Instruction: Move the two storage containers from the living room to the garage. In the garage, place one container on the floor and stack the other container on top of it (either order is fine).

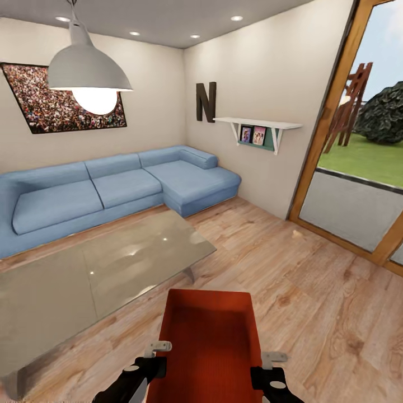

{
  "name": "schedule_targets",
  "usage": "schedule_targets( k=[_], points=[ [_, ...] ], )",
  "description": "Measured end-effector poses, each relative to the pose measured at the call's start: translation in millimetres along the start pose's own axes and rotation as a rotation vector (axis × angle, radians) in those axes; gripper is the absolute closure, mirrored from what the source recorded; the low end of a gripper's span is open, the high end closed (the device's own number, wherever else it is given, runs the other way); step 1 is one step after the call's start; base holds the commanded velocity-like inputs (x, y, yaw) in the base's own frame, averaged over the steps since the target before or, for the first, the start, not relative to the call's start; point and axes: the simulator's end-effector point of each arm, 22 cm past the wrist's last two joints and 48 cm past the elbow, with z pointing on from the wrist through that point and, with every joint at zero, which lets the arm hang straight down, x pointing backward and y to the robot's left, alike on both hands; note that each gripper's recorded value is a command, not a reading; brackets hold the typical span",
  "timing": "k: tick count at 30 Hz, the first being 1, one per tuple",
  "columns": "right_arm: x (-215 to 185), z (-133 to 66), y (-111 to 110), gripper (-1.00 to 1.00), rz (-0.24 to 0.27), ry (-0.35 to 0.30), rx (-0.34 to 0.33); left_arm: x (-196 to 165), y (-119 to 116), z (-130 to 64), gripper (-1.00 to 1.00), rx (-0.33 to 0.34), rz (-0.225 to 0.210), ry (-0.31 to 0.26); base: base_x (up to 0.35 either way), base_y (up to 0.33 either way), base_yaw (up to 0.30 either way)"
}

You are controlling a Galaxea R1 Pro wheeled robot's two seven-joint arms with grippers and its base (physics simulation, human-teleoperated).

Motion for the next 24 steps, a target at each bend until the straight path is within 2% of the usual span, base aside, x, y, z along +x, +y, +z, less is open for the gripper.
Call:
schedule_targets(
  k=[24],
  points=[
    [2.1, 0.4, -2.1, 1.00, 0.002, 0.005, -0.001, 2.2, -2.2, 0.2, 1.00, -0.001, 0.000, 0.005, 0.000, 0.000, 0.270]
  ],
)
